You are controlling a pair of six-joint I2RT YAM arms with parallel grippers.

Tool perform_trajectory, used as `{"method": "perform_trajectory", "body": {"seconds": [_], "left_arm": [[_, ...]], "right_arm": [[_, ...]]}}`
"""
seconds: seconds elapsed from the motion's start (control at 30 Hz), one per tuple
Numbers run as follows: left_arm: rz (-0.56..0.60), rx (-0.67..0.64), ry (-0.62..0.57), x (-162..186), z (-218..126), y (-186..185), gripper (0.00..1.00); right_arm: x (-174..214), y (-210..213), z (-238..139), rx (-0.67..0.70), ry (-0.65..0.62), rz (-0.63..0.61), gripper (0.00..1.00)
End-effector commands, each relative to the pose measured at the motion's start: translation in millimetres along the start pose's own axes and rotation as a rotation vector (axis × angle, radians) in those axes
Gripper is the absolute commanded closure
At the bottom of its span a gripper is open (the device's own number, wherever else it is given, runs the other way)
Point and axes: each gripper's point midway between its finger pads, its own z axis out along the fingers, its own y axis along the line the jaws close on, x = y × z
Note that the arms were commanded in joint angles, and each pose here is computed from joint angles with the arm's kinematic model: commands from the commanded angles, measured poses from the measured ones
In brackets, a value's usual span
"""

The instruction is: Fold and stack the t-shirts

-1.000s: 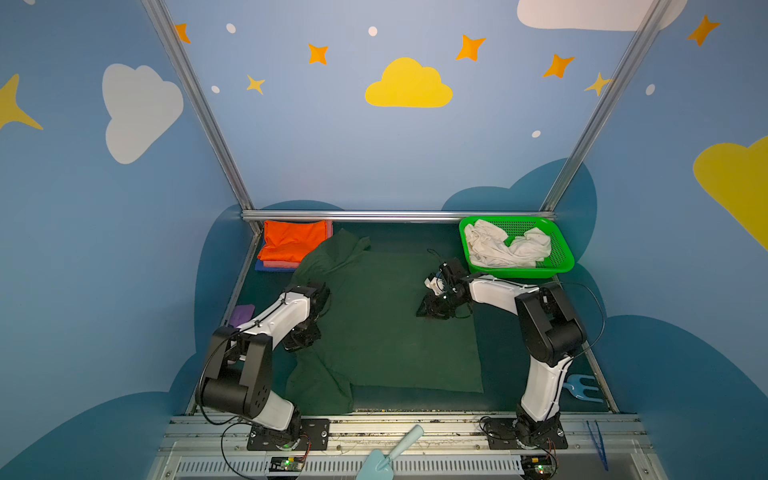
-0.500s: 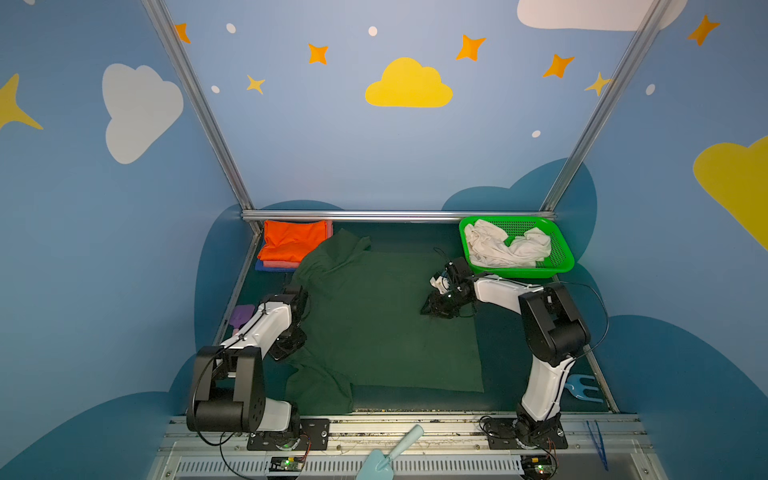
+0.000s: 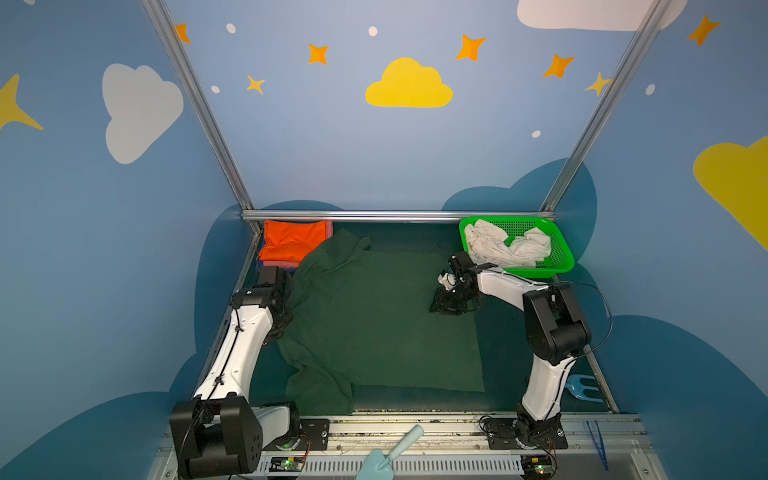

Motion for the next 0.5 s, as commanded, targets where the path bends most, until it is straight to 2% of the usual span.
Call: {"method": "perform_trajectory", "body": {"seconds": [0.0,0.27,0.47], "left_arm": [[0.047,0.121,-0.009,-18.0,-5.2,-37.7,0.38],[0.235,0.268,0.055,-63.8,11.5,-145.3,0.34],[0.348,0.36,0.084,-87.6,35.3,-210.9,0.31]], "right_arm": [[-18.5,8.9,-30.4,0.033,-0.051,-0.05,0.56],[-78.7,7.1,-73.9,0.087,-0.182,-0.06,0.55],[-121.2,-19.9,-79.2,0.188,-0.229,-0.031,0.54]]}}
